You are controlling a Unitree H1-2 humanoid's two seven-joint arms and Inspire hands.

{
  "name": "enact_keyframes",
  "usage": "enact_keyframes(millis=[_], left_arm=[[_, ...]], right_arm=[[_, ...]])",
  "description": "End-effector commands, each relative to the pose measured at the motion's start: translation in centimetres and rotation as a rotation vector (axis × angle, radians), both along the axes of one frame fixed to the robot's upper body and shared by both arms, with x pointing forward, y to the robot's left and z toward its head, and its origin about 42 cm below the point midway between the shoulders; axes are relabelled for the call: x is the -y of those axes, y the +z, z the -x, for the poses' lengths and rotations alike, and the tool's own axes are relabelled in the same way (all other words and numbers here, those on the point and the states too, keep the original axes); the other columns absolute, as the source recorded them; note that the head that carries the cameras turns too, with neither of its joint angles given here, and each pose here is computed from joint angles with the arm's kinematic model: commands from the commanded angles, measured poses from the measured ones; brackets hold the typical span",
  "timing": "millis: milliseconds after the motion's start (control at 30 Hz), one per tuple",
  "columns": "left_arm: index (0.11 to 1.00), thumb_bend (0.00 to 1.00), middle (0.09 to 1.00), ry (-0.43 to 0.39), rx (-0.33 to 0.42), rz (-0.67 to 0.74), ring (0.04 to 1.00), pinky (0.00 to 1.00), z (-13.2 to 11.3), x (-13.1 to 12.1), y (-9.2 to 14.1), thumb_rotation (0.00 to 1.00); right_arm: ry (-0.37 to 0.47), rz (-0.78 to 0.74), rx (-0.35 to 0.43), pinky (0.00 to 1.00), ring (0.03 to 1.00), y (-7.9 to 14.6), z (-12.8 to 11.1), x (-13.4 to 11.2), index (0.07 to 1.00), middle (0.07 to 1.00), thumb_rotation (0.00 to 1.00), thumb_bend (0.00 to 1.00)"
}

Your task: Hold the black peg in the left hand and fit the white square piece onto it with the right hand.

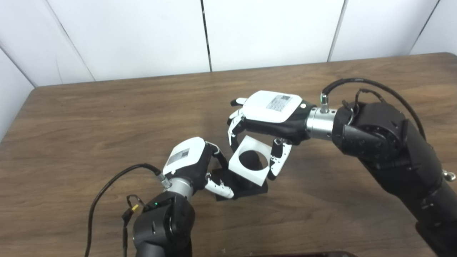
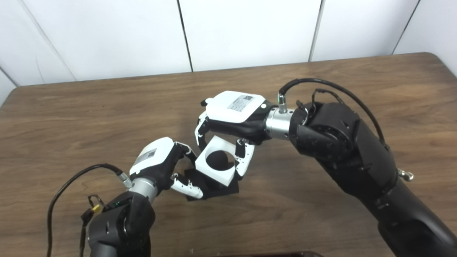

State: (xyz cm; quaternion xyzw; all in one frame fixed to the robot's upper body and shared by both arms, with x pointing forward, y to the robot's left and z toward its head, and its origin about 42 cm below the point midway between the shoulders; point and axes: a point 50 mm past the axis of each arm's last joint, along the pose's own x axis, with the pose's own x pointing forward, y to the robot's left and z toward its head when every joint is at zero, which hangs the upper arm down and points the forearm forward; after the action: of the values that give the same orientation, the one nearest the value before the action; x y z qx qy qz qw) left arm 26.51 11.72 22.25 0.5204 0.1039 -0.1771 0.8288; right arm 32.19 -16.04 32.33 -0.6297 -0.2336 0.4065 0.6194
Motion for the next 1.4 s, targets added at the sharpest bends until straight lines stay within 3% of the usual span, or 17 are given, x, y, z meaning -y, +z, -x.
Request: enact_keyframes(millis=[0,233,700,1333,1367], left_arm=[[0.494,0.52,0.795,-0.019,-0.079,-0.031,0.809,0.71,0.2,0.1,-1.2,0.06],[0.490,0.52,0.789,-0.012,-0.087,-0.027,0.813,0.71,0.3,0.2,-0.9,0.06],[0.492,0.52,0.782,-0.007,-0.073,-0.011,0.805,0.71,0.7,0.4,-0.8,0.05],[0.485,0.52,0.774,-0.019,-0.071,-0.023,0.803,0.71,0.6,0.7,-0.5,0.05],[0.486,0.52,0.776,-0.019,-0.072,-0.022,0.801,0.71,0.6,0.7,-0.5,0.05]], right_arm=[[0.037,-0.006,0.030,1.00,0.870,0.2,0.6,-0.6,0.480,0.733,0.14,0.53],[0.045,-0.021,0.014,1.00,0.876,-1.7,0.8,-1.0,0.481,0.733,0.14,0.53],[0.049,-0.020,0.019,1.00,0.886,-3.0,0.8,-2.4,0.481,0.742,0.14,0.53],[0.019,0.065,-0.079,1.00,0.878,-4.8,-0.6,-2.0,0.493,0.743,0.15,0.52],[0.018,0.070,-0.085,1.00,0.879,-4.8,-0.7,-1.9,0.577,0.747,0.21,0.73]])
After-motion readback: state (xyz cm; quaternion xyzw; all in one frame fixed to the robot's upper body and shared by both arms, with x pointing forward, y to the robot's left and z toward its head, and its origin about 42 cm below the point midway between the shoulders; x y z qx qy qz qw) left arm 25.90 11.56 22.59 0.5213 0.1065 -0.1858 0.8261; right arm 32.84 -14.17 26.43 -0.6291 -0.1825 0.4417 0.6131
